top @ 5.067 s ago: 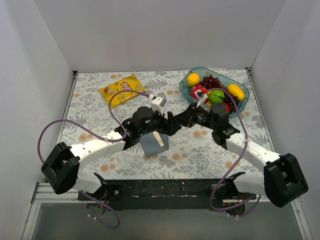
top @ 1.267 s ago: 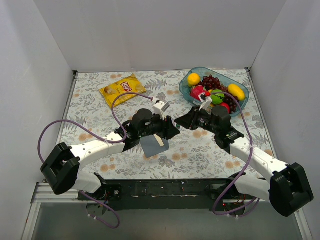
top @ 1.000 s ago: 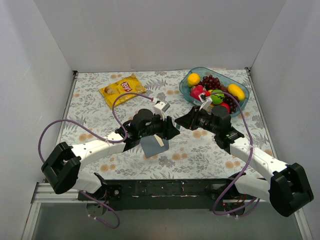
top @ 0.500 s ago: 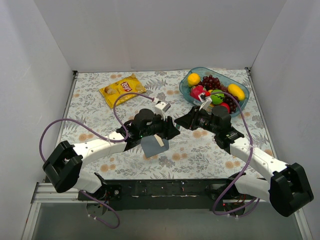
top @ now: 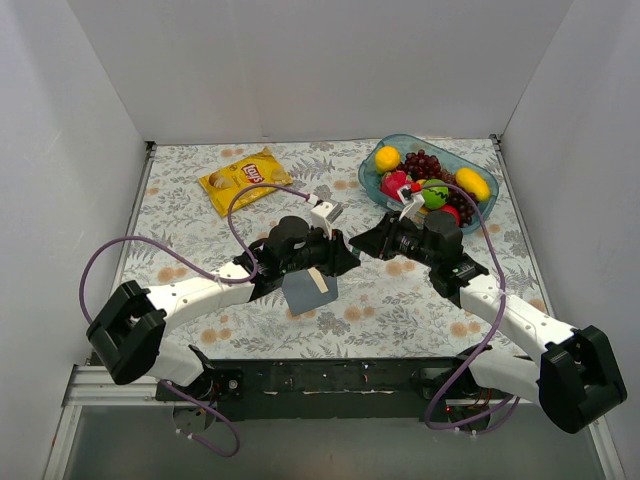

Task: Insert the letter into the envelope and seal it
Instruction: Open the solid glue cap from the solid glue.

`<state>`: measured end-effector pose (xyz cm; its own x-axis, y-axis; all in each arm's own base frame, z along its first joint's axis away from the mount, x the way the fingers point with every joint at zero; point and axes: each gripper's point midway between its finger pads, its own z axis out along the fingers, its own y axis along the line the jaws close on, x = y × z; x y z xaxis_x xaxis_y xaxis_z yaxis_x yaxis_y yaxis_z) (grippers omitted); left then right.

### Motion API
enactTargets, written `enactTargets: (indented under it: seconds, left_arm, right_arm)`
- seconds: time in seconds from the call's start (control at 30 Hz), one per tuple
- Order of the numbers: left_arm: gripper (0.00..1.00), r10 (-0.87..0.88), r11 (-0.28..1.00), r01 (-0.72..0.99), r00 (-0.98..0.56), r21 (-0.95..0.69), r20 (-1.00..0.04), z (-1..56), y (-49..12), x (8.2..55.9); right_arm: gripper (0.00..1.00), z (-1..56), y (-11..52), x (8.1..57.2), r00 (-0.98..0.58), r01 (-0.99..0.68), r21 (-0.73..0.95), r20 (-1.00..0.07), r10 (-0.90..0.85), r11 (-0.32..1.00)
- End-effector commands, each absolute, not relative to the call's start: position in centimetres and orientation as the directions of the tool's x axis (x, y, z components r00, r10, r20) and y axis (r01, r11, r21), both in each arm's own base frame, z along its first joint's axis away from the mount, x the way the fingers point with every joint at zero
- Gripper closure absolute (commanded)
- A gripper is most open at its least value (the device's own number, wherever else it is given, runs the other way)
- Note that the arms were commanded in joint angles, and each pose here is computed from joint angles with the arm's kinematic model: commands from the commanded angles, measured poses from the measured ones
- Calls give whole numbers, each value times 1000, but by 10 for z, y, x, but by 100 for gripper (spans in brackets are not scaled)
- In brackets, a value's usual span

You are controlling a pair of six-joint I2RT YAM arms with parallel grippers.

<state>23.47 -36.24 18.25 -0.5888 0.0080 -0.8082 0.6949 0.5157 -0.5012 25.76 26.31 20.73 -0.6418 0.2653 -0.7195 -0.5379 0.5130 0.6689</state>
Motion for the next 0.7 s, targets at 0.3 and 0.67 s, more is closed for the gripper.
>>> enactTargets:
  seconds: [0.3, 0.67]
  left_arm:
    - [100, -26, 535, 693, -557, -483, -830, 197, -363, 244]
    - [100, -49, 559, 677, -549, -478, -835, 201, -361, 250]
  right_arm:
    - [75, 223, 267, 257, -617, -582, 661, -738, 272, 473]
    - [68, 216, 268, 252, -638, -577, 672, -726, 257, 465]
